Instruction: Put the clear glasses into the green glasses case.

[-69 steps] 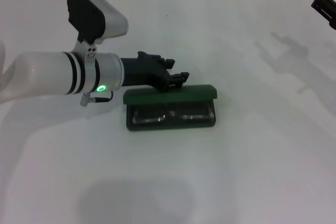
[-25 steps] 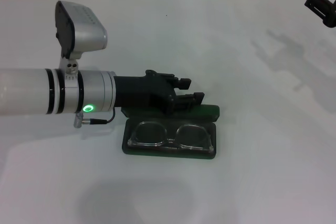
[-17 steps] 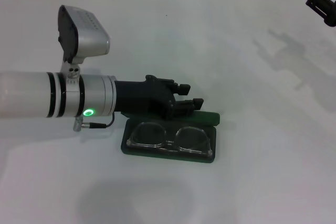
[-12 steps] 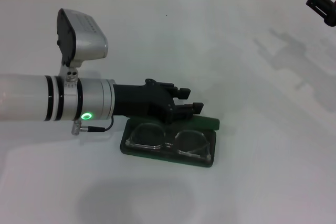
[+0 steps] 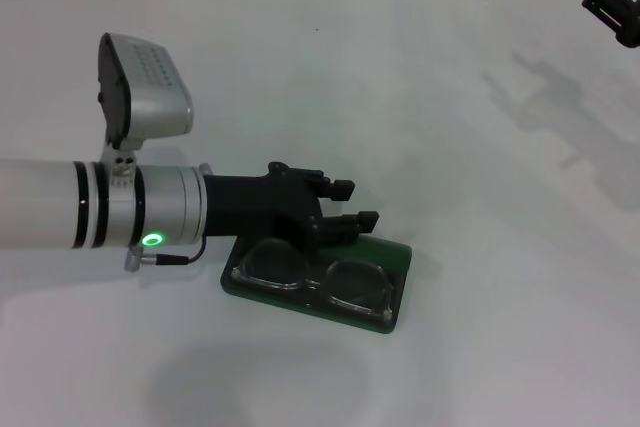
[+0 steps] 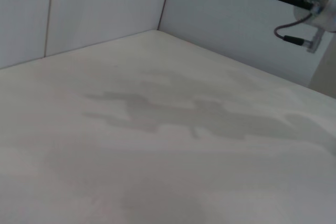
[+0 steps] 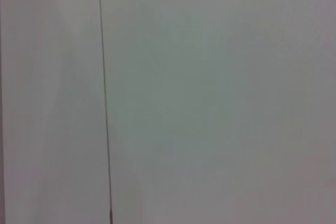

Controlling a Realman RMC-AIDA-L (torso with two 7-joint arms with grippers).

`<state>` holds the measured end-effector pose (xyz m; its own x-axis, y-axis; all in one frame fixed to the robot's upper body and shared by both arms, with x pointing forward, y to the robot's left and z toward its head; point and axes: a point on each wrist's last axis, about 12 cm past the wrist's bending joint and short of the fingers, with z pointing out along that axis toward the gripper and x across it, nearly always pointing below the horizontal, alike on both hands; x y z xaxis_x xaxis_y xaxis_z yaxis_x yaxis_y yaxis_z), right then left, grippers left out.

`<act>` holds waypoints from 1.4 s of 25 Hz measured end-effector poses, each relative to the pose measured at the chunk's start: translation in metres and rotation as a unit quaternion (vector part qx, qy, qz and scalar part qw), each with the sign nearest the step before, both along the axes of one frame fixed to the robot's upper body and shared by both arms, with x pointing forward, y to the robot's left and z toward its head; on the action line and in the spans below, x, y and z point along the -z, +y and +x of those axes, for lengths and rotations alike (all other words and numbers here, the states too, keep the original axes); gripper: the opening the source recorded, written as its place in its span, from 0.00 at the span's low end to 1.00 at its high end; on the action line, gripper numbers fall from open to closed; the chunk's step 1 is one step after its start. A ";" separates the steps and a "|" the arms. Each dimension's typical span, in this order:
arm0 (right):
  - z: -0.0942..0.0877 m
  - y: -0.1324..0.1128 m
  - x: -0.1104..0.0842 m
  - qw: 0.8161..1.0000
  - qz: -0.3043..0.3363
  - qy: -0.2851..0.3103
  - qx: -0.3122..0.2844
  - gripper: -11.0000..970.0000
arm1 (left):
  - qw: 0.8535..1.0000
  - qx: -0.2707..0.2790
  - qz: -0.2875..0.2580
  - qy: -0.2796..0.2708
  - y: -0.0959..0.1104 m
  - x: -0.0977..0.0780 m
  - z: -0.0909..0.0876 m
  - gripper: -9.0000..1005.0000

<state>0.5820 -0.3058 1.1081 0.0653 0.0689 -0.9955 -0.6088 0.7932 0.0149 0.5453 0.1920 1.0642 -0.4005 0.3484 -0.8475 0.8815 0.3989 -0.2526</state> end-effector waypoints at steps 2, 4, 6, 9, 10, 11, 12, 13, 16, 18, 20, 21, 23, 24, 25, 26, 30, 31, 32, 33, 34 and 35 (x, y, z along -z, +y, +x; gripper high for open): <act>0.001 0.001 0.000 1.000 0.000 0.000 0.000 0.59 | 1.000 0.002 0.002 -0.006 0.001 0.002 -0.002 0.52; 0.002 0.001 0.000 1.000 -0.003 0.002 0.002 0.59 | 1.000 0.005 0.004 -0.012 0.003 0.004 -0.005 0.52; 0.003 0.001 0.000 1.000 -0.003 0.003 0.003 0.59 | 1.000 0.005 0.007 -0.014 0.005 0.008 -0.008 0.52; 0.004 0.002 -0.001 1.000 -0.004 0.003 0.003 0.59 | 1.000 0.000 0.009 -0.015 0.009 0.010 -0.010 0.52; 0.005 0.002 -0.001 1.000 -0.004 0.002 0.003 0.59 | 1.000 -0.002 0.008 -0.015 0.010 0.011 -0.010 0.52; 0.005 0.003 -0.002 1.000 -0.004 0.001 0.002 0.59 | 1.000 -0.004 0.008 -0.016 0.011 0.011 -0.011 0.52; 0.006 0.003 -0.002 1.000 -0.004 0.001 0.002 0.59 | 1.000 -0.006 0.007 -0.017 0.011 0.012 -0.011 0.52; 0.006 0.003 -0.002 1.000 -0.004 0.001 0.002 0.59 | 1.000 -0.008 0.006 -0.018 0.012 0.011 -0.011 0.52; 0.005 0.006 -0.002 1.000 -0.007 0.000 -0.007 0.60 | 0.999 -0.013 -0.029 -0.026 0.014 0.003 -0.009 0.52; 0.004 0.011 -0.004 1.000 -0.012 -0.004 -0.026 0.60 | 0.996 -0.005 -0.077 -0.043 0.017 -0.008 -0.011 0.52; 0.003 0.020 -0.010 0.997 -0.023 -0.012 -0.070 0.60 | 0.988 0.009 -0.138 -0.072 0.022 -0.022 -0.016 0.52; 0.001 0.026 -0.016 0.994 -0.034 -0.018 -0.105 0.60 | 0.980 0.020 -0.173 -0.093 0.026 -0.031 -0.020 0.52; -0.004 0.033 -0.027 0.983 -0.050 -0.019 -0.178 0.60 | 0.966 0.040 -0.226 -0.123 0.034 -0.046 -0.027 0.52; -0.009 0.037 -0.036 0.970 -0.059 -0.015 -0.235 0.60 | 0.960 0.047 -0.243 -0.134 0.039 -0.050 -0.030 0.52; -0.012 0.039 -0.038 0.963 -0.063 -0.011 -0.262 0.60 | 0.955 0.054 -0.253 -0.146 0.043 -0.053 -0.034 0.52; -0.017 0.042 -0.043 0.948 -0.070 -0.005 -0.309 0.60 | 0.953 0.060 -0.254 -0.153 0.046 -0.051 -0.038 0.52; -0.033 0.049 -0.039 0.911 -0.077 0.019 -0.405 0.75 | 0.950 0.075 -0.240 -0.187 0.051 -0.034 -0.056 0.63; -0.036 0.052 -0.035 0.908 -0.076 0.025 -0.411 0.79 | 0.948 0.076 -0.239 -0.195 0.051 -0.030 -0.059 0.66; -0.037 0.056 -0.031 0.906 -0.077 0.031 -0.414 0.83 | 0.947 0.076 -0.238 -0.203 0.051 -0.028 -0.061 0.68; -0.038 0.058 -0.029 0.905 -0.082 0.035 -0.416 0.84 | 0.946 0.075 -0.238 -0.205 0.052 -0.027 -0.062 0.71; -0.038 0.060 -0.028 0.903 -0.086 0.036 -0.419 0.85 | 0.946 0.075 -0.239 -0.205 0.052 -0.027 -0.063 0.74; -0.039 0.062 -0.028 0.901 -0.092 0.036 -0.423 0.85 | 0.946 0.074 -0.240 -0.205 0.053 -0.027 -0.063 0.75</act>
<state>0.5432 -0.2438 1.1359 0.0017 -0.1030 -0.9947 -0.9992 0.0401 -0.0059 0.4824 0.2453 1.0913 0.0200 -0.0887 -0.9959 0.9820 0.1890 0.0029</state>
